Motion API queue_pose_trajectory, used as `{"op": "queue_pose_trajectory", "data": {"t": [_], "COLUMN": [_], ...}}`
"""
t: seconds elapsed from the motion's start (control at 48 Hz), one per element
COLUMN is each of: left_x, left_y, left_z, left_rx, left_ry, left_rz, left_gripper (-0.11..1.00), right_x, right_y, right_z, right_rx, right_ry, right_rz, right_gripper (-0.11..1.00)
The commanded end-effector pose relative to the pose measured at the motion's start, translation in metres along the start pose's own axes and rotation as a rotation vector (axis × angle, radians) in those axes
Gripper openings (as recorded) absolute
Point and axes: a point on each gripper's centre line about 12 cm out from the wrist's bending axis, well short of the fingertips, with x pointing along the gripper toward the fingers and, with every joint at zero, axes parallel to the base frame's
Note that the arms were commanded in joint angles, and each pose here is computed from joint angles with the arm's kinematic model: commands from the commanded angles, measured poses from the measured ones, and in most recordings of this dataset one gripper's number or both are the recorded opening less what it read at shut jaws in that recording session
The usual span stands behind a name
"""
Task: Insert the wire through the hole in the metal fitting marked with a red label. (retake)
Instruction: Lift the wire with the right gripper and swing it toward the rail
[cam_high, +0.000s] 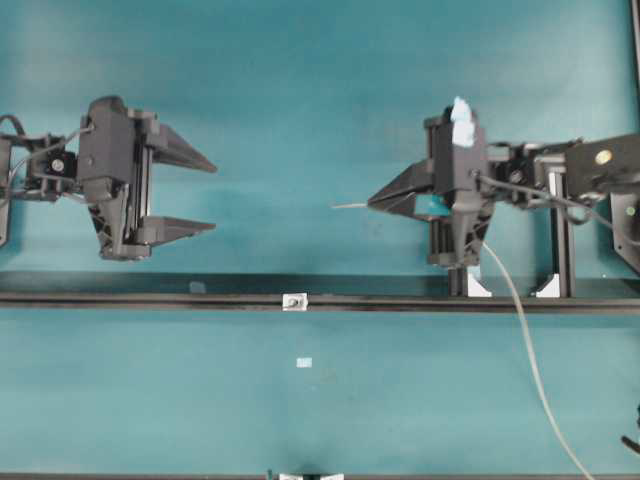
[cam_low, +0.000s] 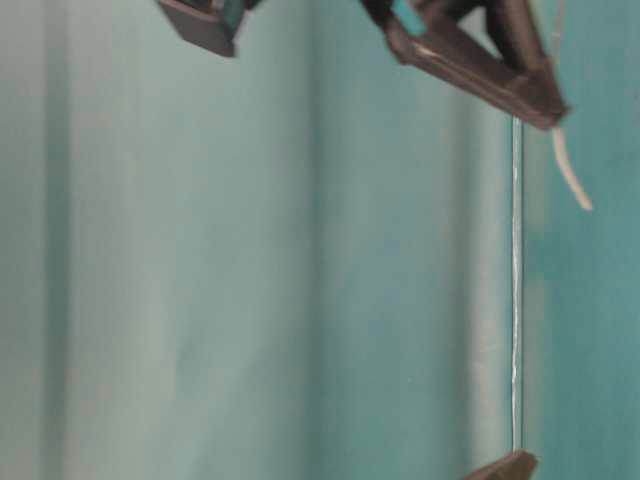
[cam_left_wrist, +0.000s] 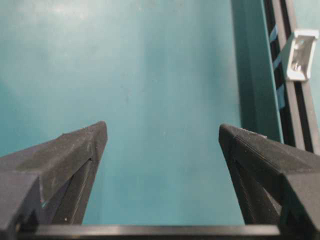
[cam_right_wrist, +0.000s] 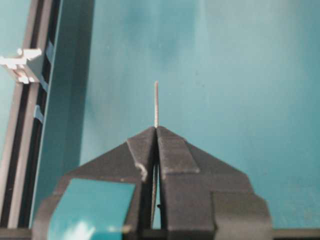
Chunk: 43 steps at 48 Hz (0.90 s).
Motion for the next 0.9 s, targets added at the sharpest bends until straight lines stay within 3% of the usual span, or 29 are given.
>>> {"op": "queue_pose_trajectory", "data": {"t": [0.0,0.208,0.5,0.708,0.874], "left_x": [-0.002,-0.005,-0.003,-0.008,0.003], "left_y": [-0.001,-0.001,-0.018,-0.034,-0.043], "left_z": [0.019,0.027,0.020,0.012,0.003], "left_rx": [-0.002,-0.006,-0.055,-0.037,-0.024], "left_ry": [-0.052,-0.075,-0.129,-0.283,-0.311], "left_rz": [-0.002,-0.004,-0.061,-0.122,-0.151], "left_gripper": [0.46,0.46,0.46,0.46,0.46], "right_x": [-0.013,-0.017,-0.019,-0.022,-0.024], "right_y": [0.003,0.002,0.004,0.013,0.022], "right_z": [0.022,0.020,0.009,0.000,-0.012], "right_rx": [0.001,0.004,0.003,-0.008,0.003], "right_ry": [-0.061,-0.067,-0.131,-0.187,-0.231], "right_rz": [0.008,0.009,0.031,0.073,0.112], "right_gripper": [0.03,0.03,0.03,0.03,0.03]}}
